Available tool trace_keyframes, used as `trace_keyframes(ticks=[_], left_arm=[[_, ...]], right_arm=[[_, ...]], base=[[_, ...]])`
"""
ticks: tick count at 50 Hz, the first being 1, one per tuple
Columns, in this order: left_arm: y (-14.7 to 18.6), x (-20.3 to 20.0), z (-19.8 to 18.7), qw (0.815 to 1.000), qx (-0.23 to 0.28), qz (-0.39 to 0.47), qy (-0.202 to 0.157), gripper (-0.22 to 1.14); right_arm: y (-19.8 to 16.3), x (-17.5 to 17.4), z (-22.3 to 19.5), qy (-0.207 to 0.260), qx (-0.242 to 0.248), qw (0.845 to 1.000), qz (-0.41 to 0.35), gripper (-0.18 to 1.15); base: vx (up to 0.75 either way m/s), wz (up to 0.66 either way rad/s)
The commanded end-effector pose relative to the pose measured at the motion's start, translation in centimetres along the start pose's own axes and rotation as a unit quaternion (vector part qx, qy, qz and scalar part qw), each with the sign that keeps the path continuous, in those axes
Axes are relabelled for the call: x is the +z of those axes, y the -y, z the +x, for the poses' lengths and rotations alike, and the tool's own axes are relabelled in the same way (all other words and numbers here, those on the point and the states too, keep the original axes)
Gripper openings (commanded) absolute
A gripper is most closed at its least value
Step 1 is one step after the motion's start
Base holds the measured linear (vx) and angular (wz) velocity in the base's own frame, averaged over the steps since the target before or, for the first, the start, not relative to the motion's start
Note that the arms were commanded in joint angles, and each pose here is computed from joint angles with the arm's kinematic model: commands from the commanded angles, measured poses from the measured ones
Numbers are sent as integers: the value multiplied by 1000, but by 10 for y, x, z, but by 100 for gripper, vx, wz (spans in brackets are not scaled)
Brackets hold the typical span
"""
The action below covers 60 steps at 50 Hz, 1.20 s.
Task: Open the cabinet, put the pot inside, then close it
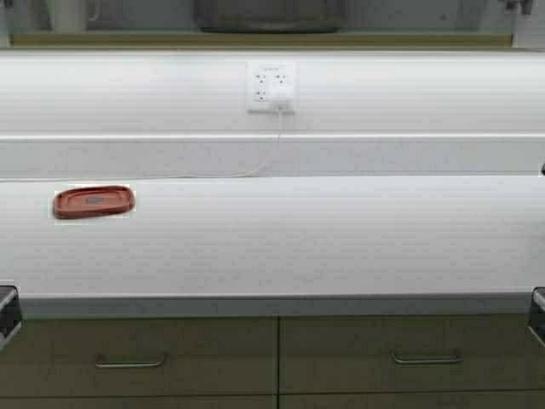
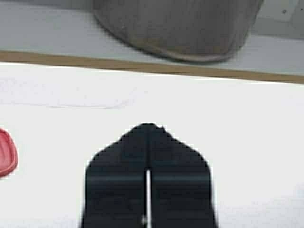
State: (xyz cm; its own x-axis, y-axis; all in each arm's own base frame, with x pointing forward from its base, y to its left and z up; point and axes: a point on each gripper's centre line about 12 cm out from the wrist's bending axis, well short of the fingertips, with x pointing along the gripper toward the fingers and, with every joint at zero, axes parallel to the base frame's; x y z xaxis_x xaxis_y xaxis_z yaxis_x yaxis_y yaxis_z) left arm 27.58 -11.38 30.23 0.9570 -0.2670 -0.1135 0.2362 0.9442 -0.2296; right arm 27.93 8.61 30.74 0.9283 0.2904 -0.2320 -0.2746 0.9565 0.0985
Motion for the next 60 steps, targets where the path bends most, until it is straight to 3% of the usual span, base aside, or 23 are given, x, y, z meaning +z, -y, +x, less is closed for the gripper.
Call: trace_keyframes(ticks=[1,14,20,39,49,60], left_arm=[[-4,15,3,1000,9,-4,19,5],[-58,39,-6,997,79,-8,19,5],[-85,64,-20,992,120,-4,39,5],[-186,155,-49,959,273,24,78,5],[-241,202,-52,935,336,27,109,5],[-298,248,-16,927,349,28,132,5]], right_arm=[[9,16,-14,30,-17,999,2,8],[52,42,-48,55,-111,992,7,8],[72,57,-69,77,-161,984,-9,8],[158,111,-100,129,-326,936,-13,7],[208,139,-88,131,-370,920,-11,7],[247,181,-56,150,-375,915,-17,7]], base=[[-23,9],[-23,4],[-28,2],[-26,6],[-18,1],[-13,2]])
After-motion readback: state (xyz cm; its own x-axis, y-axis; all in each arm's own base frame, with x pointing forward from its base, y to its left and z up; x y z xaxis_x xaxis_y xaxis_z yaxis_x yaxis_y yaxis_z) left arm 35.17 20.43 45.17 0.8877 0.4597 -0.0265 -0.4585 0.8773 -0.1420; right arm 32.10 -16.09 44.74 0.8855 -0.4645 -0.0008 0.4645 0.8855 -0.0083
